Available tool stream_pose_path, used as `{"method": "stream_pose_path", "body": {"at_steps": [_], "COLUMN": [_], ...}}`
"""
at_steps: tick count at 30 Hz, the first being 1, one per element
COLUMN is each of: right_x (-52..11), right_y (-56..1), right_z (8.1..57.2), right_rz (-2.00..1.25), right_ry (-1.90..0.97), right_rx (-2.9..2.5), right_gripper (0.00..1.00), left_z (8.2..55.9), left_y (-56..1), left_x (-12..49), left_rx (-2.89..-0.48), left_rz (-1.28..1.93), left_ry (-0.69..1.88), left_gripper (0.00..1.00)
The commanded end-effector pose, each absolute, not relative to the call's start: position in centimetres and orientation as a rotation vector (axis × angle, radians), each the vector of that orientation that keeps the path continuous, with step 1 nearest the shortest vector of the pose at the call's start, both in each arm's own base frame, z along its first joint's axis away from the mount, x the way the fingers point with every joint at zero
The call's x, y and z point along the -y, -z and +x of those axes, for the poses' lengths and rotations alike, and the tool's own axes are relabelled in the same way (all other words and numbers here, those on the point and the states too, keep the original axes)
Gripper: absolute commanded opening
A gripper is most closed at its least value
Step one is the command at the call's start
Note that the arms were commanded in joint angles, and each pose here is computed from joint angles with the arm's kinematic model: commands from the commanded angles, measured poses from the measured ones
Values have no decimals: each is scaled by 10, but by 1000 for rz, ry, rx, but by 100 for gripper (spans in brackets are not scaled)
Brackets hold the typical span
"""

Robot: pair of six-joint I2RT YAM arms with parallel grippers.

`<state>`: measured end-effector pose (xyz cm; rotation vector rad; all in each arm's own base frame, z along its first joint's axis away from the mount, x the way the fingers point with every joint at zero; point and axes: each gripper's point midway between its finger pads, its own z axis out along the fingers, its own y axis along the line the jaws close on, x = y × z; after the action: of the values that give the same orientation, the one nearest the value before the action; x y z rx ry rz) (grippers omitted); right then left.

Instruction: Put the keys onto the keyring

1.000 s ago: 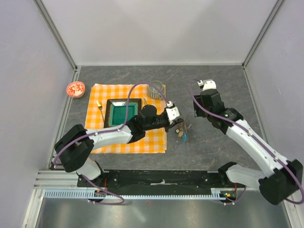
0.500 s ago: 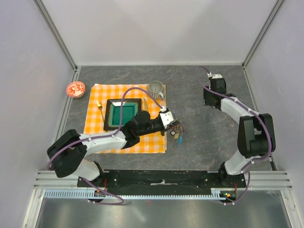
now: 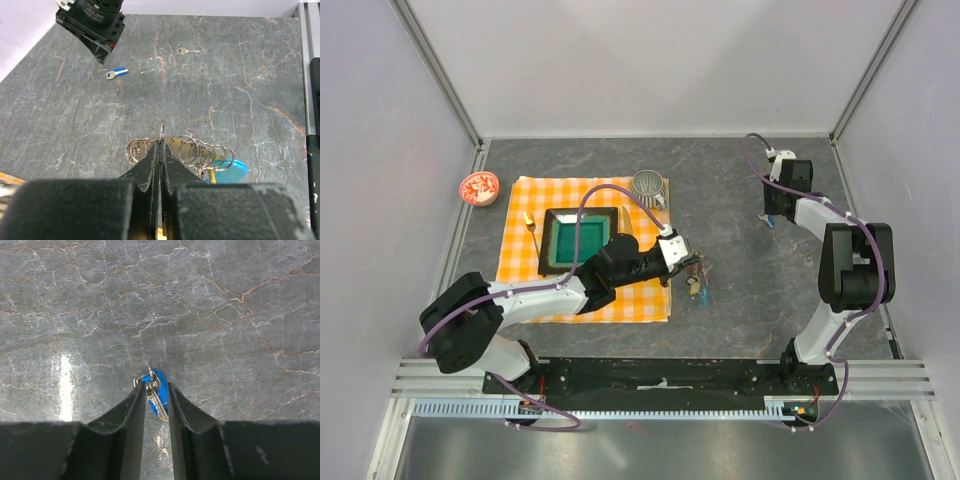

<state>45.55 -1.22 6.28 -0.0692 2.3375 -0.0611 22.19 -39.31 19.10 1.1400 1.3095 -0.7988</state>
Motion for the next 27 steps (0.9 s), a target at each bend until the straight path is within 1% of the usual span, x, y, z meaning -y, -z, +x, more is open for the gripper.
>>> {"method": "stream_pose_path", "body": {"at_steps": [1, 6, 19, 27], "right_x": [14, 12, 11, 13], "right_y": [-71, -58, -46, -35], "right_z": [469, 472, 470, 468], "right_rz": [-128, -122, -156, -181], "right_ry": [22, -12, -18, -7], "right_rx": [-2307, -2341, -2379, -2408], "right_gripper": [31, 31, 31, 27], "left_z": [228, 228, 228, 227], "left_y": [-231, -230, -229, -229], "left_x": [405, 406, 407, 408], "left_rx": [-1192, -1203, -1212, -1215], "left_rz": [1097, 1106, 1117, 1127], "left_ry": [804, 805, 804, 811], "left_gripper": [2, 2, 2, 2]}}
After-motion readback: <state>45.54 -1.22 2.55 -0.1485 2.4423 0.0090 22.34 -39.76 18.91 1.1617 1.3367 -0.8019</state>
